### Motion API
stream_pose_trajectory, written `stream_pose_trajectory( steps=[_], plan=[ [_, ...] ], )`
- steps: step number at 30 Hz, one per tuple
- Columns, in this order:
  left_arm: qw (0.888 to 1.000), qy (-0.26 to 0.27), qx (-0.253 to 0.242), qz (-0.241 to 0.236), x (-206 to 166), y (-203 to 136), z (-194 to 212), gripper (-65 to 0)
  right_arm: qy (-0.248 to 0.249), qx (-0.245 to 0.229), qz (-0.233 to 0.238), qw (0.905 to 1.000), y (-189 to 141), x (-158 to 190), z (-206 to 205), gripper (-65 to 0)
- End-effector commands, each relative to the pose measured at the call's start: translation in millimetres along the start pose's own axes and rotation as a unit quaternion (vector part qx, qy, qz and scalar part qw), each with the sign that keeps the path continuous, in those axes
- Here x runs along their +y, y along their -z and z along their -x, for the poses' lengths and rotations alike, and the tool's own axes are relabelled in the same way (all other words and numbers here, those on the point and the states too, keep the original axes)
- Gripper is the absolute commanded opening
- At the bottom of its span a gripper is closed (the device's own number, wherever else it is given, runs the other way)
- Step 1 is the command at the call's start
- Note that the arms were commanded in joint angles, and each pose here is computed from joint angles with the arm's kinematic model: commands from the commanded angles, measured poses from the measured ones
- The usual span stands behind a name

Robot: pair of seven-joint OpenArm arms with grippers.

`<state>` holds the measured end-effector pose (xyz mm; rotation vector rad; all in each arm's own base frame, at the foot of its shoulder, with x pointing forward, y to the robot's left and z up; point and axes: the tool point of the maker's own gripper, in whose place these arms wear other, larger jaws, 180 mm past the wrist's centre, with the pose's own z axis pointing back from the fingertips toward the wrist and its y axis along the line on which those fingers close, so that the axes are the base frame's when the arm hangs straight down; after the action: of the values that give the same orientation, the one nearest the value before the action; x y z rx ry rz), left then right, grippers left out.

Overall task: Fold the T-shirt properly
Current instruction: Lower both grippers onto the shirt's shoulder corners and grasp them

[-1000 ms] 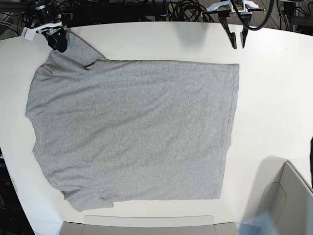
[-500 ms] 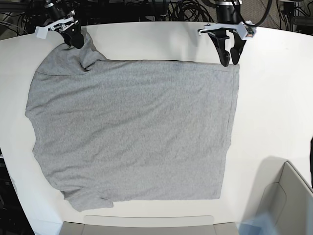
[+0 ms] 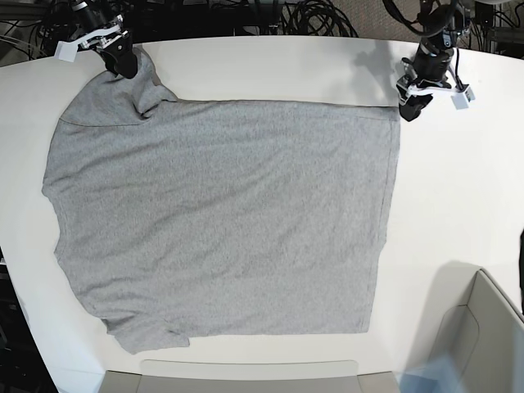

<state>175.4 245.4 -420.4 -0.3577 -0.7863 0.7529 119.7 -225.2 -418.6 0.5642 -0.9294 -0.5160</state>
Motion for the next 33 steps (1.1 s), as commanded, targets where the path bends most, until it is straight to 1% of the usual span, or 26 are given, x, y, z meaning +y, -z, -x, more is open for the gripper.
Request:
stream_pose_trajectory(
  steps=[1,4,6,9,12,15,16,17,18,19,21,22,23,27,30,31,33],
  plan=[
    [1.0,0.004,0.0,0.005,-1.4,-1.4,-0.9,-44.0,-0.011,0.029,0.029,0.9991,-6.1,-13.1,10.1,-38.1],
    [1.0,0.006,0.013,0.011,-5.6,-0.2,7.3,-44.0,-0.011,0.029,0.028,0.9991,-5.6,-12.8,9.7,-38.1],
    [0.999,0.013,0.032,0.021,-13.6,2.9,19.8,-44.0,-0.011,0.028,0.026,0.9992,-5.1,-11.3,9.0,-38.1],
    [0.998,0.017,0.045,0.044,-32.2,12.7,29.6,-44.0,-0.011,0.027,0.024,0.9993,-4.2,-9.8,8.7,-38.1],
    [0.997,0.014,0.057,0.043,-32.1,24.3,37.4,-44.0,-0.011,0.027,0.024,0.9993,-4.2,-9.8,8.7,-38.1],
    [0.997,0.008,0.068,0.028,-20.9,32.6,44.4,-44.2,-0.012,0.028,0.024,0.9993,-4.2,-9.7,8.8,-38.1],
    [0.997,0.005,0.07,0.022,-16.4,34.6,45.2,-44.5,-0.013,0.029,0.025,0.9992,-5.2,-10.3,9.4,-38.1],
    [0.997,0.004,0.072,0.018,-12.6,35.6,46.6,-46.1,-0.012,0.03,0.024,0.9992,-5.7,-10.3,9.8,-38.4],
    [0.997,0.002,0.073,0.013,-9.4,37.0,47.6,-49.0,-0.014,0.031,0.025,0.9991,-6.2,-10.5,10.4,-40.2],
    [0.997,0.001,0.074,0.011,-7.8,37.9,48.0,-53.5,-0.024,0.035,0.024,0.9988,-6.4,-11.1,9.9,-43.8],
    [0.997,0.0,0.074,0.009,-7.0,38.3,47.8,-65.0,-0.042,0.043,0.022,0.998,-6.6,-12.3,7.6,-55.3],
    [0.997,0.0,0.074,0.008,-6.7,38.3,47.8,-65.0,-0.041,0.04,0.022,0.9981,-6.1,-12.3,6.1,-61.0],
    [0.997,0.0,0.075,0.008,-6.2,37.6,48.5,-65.0,-0.042,0.034,0.025,0.9982,-6.5,-13.9,1.2,-65.0],
    [0.997,0.003,0.077,0.006,-3.3,29.6,51.0,-65.0,-0.054,0.001,0.037,0.9979,-20.7,-16.0,-25.6,-65.0],
    [0.997,0.022,0.078,0.006,0.8,15.5,48.8,-65.0,-0.052,-0.043,0.045,0.9967,-32.7,-11.4,-46.2,-65.0],
    [0.997,0.024,0.078,0.007,-0.2,12.1,49.4,-65.0,-0.053,-0.049,0.047,0.9963,-37.1,-10.0,-49.7,-65.0],
    [0.996,0.026,0.082,0.007,0.4,6.0,52.7,-65.0,-0.055,-0.045,0.043,0.9965,-42.9,-4.2,-48.9,-65.0]
  ],
)
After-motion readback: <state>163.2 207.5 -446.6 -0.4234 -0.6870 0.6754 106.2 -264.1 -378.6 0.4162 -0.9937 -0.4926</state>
